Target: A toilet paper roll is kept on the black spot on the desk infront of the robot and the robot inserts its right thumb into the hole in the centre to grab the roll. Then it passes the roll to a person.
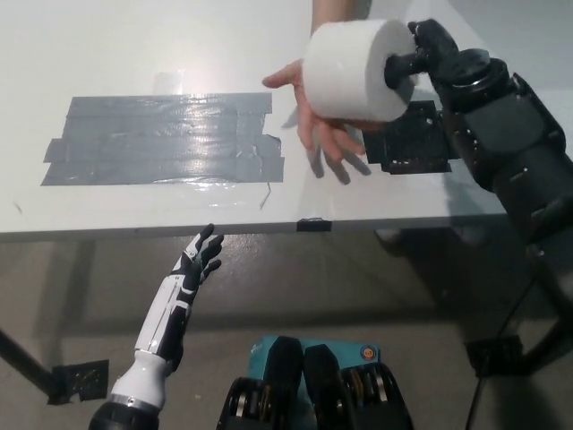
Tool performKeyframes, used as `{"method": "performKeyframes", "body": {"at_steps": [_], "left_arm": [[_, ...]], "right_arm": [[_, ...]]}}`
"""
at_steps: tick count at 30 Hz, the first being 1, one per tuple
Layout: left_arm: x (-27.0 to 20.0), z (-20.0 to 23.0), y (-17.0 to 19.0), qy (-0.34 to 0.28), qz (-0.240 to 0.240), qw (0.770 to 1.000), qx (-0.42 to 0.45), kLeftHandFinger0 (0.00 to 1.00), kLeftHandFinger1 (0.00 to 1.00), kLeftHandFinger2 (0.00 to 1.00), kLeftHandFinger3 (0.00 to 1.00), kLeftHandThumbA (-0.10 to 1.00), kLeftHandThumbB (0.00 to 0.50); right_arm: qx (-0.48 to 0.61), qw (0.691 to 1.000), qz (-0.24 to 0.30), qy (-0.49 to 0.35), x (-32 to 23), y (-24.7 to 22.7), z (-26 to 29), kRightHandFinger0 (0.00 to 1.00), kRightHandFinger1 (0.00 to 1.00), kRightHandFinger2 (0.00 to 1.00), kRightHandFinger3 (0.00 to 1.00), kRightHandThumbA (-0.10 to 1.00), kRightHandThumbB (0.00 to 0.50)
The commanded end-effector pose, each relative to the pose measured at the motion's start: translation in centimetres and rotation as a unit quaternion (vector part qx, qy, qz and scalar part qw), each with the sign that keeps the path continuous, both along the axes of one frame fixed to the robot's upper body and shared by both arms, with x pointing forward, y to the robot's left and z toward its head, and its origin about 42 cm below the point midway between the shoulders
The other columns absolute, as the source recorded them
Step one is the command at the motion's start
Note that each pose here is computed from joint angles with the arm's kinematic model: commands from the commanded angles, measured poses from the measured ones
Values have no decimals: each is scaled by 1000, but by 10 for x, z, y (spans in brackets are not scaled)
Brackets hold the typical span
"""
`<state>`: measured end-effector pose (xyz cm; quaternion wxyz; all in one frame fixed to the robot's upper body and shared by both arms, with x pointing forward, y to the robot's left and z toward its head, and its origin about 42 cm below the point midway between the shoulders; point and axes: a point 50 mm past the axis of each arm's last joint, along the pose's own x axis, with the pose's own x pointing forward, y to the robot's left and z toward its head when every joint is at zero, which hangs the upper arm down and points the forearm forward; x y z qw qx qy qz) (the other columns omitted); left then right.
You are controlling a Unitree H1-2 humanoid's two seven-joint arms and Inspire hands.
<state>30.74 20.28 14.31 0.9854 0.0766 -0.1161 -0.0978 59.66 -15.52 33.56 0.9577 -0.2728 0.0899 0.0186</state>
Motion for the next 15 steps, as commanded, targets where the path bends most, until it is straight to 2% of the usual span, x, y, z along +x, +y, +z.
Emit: {"method": "performKeyframes", "body": {"at_steps": [1,2,3,4,5,6,7,8,9,10,11,12,15], "left_arm": [[8,19,-3,-36,-13,999,14,1000,1000,1000,1000,1000,222],[9,19,-3,-36,-13,999,15,1000,1000,1000,1000,1000,223],[9,20,-3,-35,-13,999,13,1000,1000,1000,1000,1000,231],[10,21,-4,-36,-14,999,11,1000,1000,1000,1000,1000,232],[11,22,-4,-37,-15,999,12,1000,1000,1000,1000,1000,234],[11,23,-4,-38,-16,999,14,1000,1000,1000,1000,1000,230],[11,23,-4,-39,-16,999,16,1000,1000,1000,1000,1000,230],[13,24,-5,-41,-18,999,17,1000,1000,1000,1000,1000,227],[14,25,-5,-42,-19,999,18,1000,1000,1000,1000,1000,226],[14,25,-6,-43,-19,999,18,1000,1000,1000,1000,1000,225],[15,26,-6,-44,-19,999,17,1000,1000,1000,1000,1000,226],[15,26,-6,-44,-20,999,17,1000,1000,1000,1000,1000,238],[16,28,-8,-42,-21,999,17,1000,1000,1000,1000,1000,247]], "right_arm": [[-82,979,41,-182,7,12,100,15,11,154,485,-100,209],[-84,979,46,-183,7,13,98,3,3,199,550,-100,216],[-93,978,51,-182,6,16,97,0,143,485,698,-100,224],[-101,976,58,-186,6,19,96,0,182,588,749,-100,227],[-109,975,62,-184,6,22,97,16,290,752,840,-100,232],[-118,975,68,-176,6,24,98,106,483,948,910,-100,239],[-128,975,76,-166,6,26,99,156,532,949,917,-100,237],[-134,977,86,-143,7,29,102,622,944,1000,942,-100,243],[-145,977,112,-104,7,31,107,815,1000,1000,1000,50,300],[-153,976,135,-80,6,32,109,753,933,1000,1000,176,315],[-167,972,156,-48,6,34,112,902,1000,1000,1000,255,340],[-169,971,163,-37,6,35,114,1000,1000,1000,1000,272,384],[-162,972,171,-25,5,34,122,1000,1000,1000,1000,258,408]]}}
